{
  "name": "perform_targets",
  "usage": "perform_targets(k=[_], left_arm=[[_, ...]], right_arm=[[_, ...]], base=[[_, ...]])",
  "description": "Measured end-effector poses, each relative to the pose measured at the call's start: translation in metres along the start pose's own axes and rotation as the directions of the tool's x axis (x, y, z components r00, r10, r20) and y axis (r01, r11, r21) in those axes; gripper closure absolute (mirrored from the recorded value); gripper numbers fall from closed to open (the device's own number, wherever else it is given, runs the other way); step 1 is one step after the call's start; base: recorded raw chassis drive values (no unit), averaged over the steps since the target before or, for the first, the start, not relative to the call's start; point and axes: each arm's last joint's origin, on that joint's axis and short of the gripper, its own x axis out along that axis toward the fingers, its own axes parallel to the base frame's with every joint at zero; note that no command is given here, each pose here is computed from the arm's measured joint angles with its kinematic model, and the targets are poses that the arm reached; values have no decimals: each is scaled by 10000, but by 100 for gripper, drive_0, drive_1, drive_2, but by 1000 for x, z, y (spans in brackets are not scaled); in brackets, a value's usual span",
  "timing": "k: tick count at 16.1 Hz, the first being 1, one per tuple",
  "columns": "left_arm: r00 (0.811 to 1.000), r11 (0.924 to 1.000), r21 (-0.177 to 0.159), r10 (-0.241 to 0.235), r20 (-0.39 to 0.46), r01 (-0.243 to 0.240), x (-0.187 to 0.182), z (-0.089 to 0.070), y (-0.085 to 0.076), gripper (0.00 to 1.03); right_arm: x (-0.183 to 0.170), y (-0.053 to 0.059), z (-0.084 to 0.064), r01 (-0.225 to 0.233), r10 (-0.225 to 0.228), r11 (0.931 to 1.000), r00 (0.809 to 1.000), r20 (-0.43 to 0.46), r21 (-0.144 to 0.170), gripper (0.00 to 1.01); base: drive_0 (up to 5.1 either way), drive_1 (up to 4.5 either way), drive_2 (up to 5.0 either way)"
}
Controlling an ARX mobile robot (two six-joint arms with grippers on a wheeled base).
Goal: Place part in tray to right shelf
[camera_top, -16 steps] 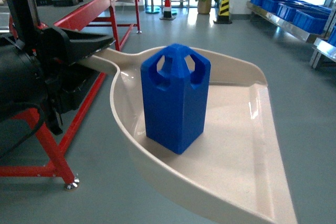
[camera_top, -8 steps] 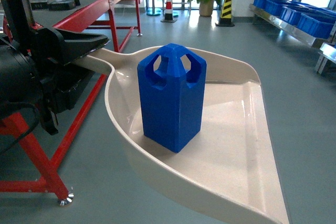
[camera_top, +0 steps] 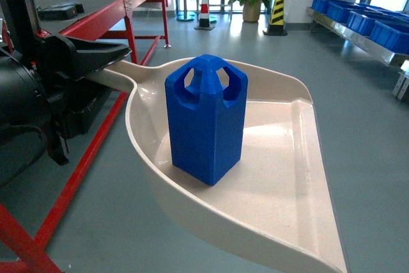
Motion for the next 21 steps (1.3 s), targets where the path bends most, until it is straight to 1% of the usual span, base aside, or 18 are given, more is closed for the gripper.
perform_targets(k=[12,13,16,17,18,21], left_arm=[[10000,10000,12,-56,13,56,0,0,-1,87],[10000,10000,-21,36,-20,-36,0,0,0,87],[10000,10000,0,-29,-28,29,0,0,0,87],[10000,10000,-10,28,-7,-28,0,0,0,87],[10000,10000,19,-54,5,54,0,0,-1,87],[10000,10000,1,-14,3,14,0,0,0,87]], right_arm=[[0,0,0,4,-4,10000,10000,19,2,3],[0,0,0,0,0,10000,10000,-15,-1,3],[0,0,0,0,0,10000,10000,23,2,3],[0,0,-1,-8,7,10000,10000,-57,-5,3],[0,0,0,0,0,10000,10000,4,0,3],[0,0,0,0,0,10000,10000,8,1,3]], base=[[5,436,-426],[-10,416,-435],[-10,416,-435],[-5,419,-429],[-5,419,-429],[-5,418,-429]])
